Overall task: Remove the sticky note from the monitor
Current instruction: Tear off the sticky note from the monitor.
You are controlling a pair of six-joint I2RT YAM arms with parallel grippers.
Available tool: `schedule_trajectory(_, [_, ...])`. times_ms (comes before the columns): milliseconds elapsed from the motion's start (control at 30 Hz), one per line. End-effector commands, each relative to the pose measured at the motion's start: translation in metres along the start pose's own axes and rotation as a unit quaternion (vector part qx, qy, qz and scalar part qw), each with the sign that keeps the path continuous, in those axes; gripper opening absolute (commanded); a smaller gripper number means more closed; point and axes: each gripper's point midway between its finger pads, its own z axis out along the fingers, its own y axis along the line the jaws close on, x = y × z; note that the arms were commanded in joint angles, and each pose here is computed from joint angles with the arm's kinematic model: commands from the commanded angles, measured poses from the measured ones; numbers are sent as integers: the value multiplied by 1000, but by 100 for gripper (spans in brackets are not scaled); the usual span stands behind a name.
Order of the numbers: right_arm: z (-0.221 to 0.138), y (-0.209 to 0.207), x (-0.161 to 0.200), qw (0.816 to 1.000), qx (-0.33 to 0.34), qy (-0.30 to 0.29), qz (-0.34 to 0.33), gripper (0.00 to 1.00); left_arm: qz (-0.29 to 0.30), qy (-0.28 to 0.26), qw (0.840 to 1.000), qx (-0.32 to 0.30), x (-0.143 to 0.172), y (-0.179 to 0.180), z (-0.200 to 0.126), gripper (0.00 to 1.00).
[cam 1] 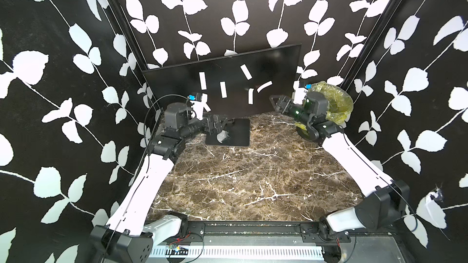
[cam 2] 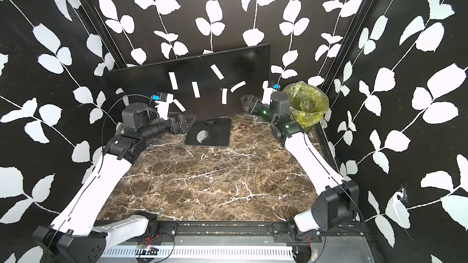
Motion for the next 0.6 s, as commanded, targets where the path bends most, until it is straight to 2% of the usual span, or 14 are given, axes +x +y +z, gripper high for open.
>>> schedule_trajectory(0, [6,11,-15,999,7,-26,42,82,24,-31,998,39,-30,-25,-5,99])
schedule_trajectory(233, [23,22,-12,992,-9,-11,125,76,28,-24,998,57,-36,-35,7,99])
schedule_trajectory(467, [44,19,-4,982,-12,-7,189,67,34,-18,998,57,-34,-39,11,99])
schedule_trajectory(567, [50,26,-4,980,-21,-5,197,64,35,-18,998,56,-32,-39,12,99])
